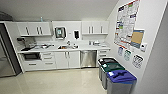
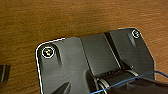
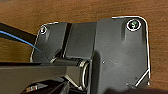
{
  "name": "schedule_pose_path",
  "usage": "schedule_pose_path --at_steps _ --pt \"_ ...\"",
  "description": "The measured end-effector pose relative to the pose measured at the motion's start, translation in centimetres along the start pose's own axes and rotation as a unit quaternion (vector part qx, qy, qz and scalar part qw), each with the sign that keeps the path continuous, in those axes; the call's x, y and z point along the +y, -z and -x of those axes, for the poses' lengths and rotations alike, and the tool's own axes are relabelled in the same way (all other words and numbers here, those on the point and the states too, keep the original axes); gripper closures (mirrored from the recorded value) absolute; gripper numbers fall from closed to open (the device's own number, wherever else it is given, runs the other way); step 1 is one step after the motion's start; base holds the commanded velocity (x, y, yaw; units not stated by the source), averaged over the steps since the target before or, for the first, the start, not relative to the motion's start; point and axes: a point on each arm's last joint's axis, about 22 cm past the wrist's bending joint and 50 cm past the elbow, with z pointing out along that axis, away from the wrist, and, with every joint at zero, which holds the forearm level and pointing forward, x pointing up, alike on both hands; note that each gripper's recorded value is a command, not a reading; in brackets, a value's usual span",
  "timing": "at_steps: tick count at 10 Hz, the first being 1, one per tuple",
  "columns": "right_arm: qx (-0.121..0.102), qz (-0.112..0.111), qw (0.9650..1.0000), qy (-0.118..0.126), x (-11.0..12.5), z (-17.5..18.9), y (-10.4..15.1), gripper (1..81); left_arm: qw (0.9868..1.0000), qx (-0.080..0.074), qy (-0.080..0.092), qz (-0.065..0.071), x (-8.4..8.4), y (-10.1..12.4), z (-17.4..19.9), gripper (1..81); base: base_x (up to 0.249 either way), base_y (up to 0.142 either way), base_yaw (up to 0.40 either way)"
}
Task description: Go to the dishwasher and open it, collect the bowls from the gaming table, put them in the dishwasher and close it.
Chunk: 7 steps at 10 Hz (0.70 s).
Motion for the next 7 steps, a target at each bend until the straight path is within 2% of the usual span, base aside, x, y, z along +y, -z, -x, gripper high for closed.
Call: schedule_pose_path --at_steps 5,7 --pt "-0.001 -0.001 1.0 0.0 -0.24 0.03 -0.08 1.0 1.0 -0.001 0.0 -0.002 -0.35 0.08 0.05 1.0 0.266 0.0 0.0" --pt "-0.002 0.006 1.0 0.0 0.51 0.16 0.04 1.0 1.0 0.0 0.0 -0.001 -0.19 0.05 0.05 1.0 0.266 0.0 0.0"
